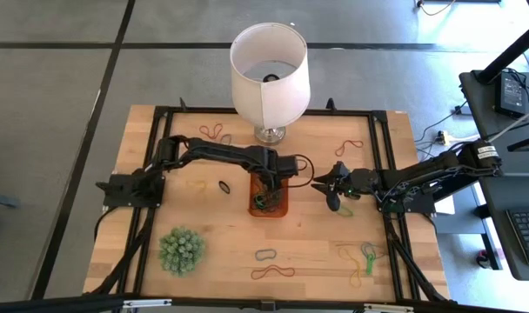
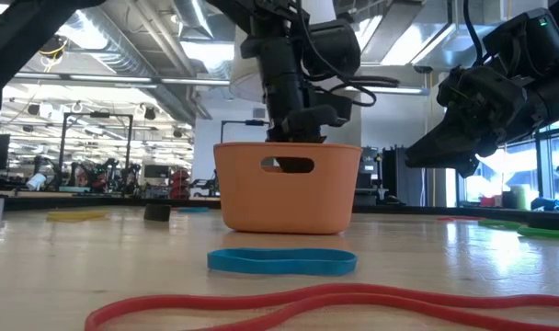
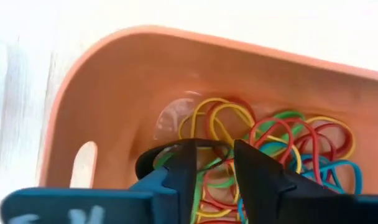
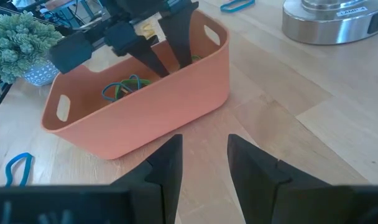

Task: Pick and place rubber bands into bin
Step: Put the black rubber band into the orange bin, then put the green rubber band into the orange bin, then put the yellow rubber band into the orange bin

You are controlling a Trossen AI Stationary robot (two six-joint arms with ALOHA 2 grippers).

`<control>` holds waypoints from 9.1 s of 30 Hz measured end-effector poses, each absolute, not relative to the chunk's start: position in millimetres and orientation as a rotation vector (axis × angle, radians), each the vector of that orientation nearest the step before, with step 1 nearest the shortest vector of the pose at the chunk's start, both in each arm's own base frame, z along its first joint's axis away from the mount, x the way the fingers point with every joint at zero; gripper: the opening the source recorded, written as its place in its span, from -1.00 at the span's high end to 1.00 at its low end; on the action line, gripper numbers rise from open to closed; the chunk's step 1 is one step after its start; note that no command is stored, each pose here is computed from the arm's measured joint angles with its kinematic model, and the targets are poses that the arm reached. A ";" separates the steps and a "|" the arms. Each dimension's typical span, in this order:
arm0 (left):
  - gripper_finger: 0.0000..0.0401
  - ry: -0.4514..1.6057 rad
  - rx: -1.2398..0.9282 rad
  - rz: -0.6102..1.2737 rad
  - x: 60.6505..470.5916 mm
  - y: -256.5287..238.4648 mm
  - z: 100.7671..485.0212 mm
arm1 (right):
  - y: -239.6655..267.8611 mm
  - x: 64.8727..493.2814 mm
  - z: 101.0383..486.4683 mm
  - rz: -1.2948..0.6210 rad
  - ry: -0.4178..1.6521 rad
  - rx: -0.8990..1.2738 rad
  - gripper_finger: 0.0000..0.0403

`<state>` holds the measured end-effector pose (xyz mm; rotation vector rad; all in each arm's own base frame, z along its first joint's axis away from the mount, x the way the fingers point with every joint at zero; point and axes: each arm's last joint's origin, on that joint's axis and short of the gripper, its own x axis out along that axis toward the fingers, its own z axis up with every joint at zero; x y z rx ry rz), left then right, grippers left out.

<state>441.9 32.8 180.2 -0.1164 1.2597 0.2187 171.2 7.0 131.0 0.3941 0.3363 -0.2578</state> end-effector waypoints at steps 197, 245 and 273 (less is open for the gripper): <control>0.99 0.738 -0.098 0.227 159.8 -5.8 215.0 | 22.0 159.9 125.4 -0.234 0.470 0.409 0.33; 0.97 1.512 -0.199 0.460 194.9 22.6 128.8 | 21.4 157.2 124.1 -0.210 0.416 0.398 0.33; 0.99 1.018 0.062 0.447 305.1 -3.7 297.4 | 21.7 158.9 127.5 -0.201 0.380 0.408 0.33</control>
